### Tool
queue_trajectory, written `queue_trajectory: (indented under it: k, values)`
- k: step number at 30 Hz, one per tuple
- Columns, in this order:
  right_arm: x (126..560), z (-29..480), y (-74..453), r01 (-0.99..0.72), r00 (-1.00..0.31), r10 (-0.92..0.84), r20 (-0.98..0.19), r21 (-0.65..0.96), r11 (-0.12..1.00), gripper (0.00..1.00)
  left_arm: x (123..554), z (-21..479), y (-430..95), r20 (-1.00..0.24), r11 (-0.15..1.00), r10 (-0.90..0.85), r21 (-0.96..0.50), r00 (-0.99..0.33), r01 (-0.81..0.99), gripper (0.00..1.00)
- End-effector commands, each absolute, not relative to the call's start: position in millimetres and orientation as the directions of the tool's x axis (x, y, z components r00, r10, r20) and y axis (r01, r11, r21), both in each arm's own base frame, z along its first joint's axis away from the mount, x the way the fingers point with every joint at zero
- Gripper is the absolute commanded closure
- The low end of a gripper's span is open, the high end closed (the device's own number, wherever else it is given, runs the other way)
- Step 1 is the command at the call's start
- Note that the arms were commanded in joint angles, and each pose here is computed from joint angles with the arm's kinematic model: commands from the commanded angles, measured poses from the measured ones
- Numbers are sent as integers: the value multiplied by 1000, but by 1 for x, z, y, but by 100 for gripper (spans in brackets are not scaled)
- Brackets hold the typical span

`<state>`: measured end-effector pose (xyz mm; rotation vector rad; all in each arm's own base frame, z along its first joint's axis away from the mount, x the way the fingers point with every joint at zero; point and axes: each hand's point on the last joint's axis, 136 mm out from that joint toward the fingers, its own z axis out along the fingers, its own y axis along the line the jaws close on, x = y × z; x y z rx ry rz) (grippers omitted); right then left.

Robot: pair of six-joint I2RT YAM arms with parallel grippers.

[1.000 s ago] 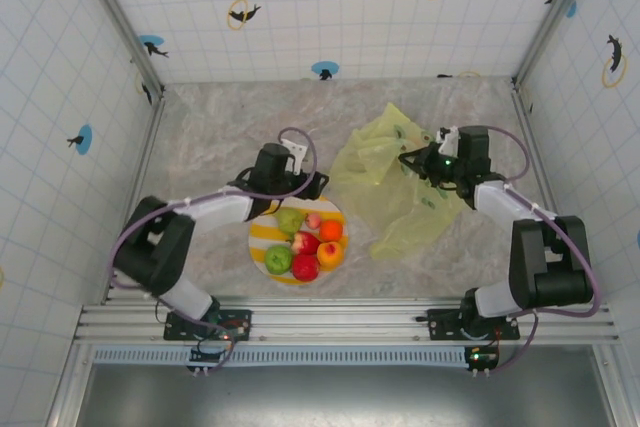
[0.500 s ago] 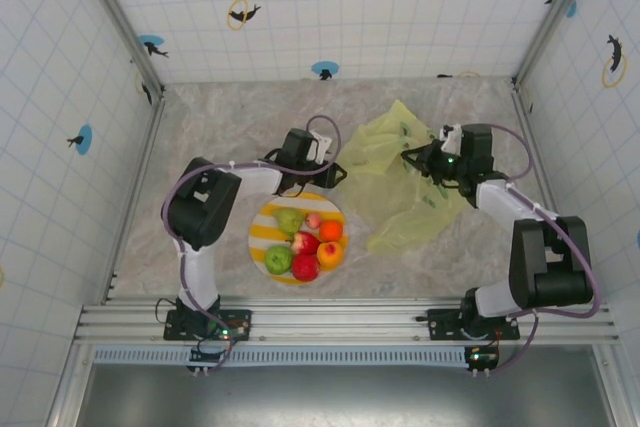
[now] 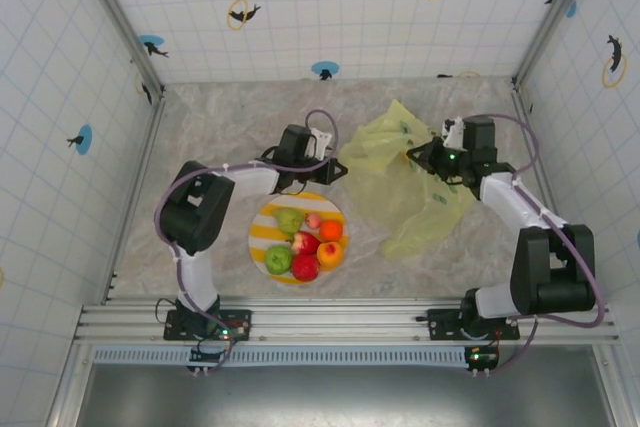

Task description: Place the fruits into the plastic bag

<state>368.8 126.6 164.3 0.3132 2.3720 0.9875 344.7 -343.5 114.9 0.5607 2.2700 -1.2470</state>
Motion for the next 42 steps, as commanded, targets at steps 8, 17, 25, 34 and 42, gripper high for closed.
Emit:
queue_trajectory:
  k: [8,17,25,34,42]
  values:
    - [364,167,89,-31,-827,174,-535,353,935,95,315,201,-341,-548,302,15,-795,-836,526,100]
    - [376,214,99,-95,-795,146,-588,360,928,95,330,267,-337,-513,181,-100,-852,-853,491,100]
    - [370,228,104,-119,-797,115,-593,340,933,95,329,325,-335,-513,109,-162,-858,-843,502,100]
    - [373,219,110,-134,-802,84,-592,314,940,95,360,285,-330,-466,213,-179,-878,-867,428,100]
    - [372,224,134,-169,-791,147,-595,442,881,95,409,199,-292,-431,433,-242,-850,-869,301,99]
